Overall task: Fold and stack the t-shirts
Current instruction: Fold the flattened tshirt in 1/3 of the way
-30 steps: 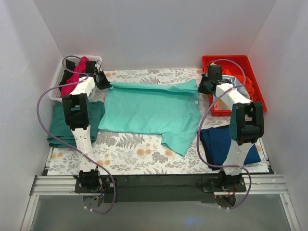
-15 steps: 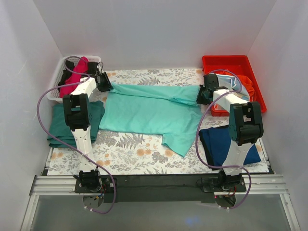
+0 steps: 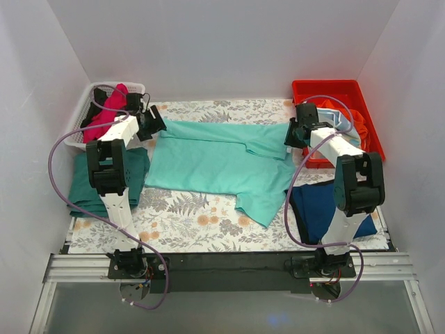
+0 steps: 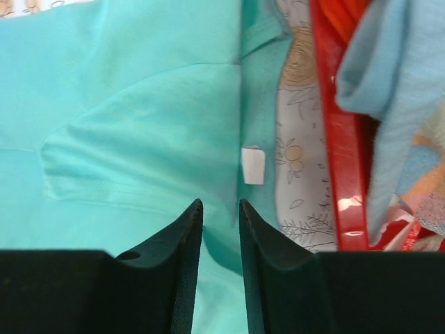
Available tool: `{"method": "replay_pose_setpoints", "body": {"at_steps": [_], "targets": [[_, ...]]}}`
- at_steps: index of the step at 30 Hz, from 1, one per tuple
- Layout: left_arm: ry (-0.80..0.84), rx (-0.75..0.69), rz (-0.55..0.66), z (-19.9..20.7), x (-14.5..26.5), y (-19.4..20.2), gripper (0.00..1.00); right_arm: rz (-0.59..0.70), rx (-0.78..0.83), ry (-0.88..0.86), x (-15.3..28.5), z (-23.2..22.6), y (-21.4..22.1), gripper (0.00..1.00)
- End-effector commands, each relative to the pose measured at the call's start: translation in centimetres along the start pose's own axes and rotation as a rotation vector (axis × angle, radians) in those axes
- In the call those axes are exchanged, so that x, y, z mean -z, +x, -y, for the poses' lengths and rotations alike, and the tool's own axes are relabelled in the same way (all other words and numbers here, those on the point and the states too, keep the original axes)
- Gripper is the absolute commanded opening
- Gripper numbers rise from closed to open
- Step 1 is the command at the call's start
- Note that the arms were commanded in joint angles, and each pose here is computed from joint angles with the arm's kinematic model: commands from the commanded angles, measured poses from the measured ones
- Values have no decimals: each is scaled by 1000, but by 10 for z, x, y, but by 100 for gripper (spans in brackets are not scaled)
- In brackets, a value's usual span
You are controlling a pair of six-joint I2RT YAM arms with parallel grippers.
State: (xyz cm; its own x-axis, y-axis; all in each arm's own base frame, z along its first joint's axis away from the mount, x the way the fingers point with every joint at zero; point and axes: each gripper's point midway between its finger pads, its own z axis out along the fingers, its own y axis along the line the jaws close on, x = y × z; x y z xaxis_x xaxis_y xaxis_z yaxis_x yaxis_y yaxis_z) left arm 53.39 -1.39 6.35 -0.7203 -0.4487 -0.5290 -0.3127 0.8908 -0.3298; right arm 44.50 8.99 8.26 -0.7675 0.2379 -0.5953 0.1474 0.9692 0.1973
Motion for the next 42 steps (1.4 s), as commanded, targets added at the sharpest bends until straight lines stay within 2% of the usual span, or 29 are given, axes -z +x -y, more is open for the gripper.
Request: {"method": "replay_pose_setpoints", "body": {"at_steps": [1, 7, 11, 18, 33, 42], "targets": [[-36, 84, 48, -24, 15, -26, 67, 46, 53, -83, 6, -36, -24, 34], [121, 67, 25, 9, 2, -33, 63, -3, 105, -169, -23, -75, -20, 34], [170, 19, 38, 29, 0, -40, 61, -1, 136, -201, -36, -100, -25, 34], [203, 12, 7, 42, -8, -32, 60, -98, 175, -270, -56, -127, -1, 33], [209, -19, -20, 53, -13, -14, 60, -237, 257, -286, -65, -138, 65, 30], [64, -6, -67, 22, -20, 11, 60, -311, 293, -320, -44, -134, 93, 29]]}}
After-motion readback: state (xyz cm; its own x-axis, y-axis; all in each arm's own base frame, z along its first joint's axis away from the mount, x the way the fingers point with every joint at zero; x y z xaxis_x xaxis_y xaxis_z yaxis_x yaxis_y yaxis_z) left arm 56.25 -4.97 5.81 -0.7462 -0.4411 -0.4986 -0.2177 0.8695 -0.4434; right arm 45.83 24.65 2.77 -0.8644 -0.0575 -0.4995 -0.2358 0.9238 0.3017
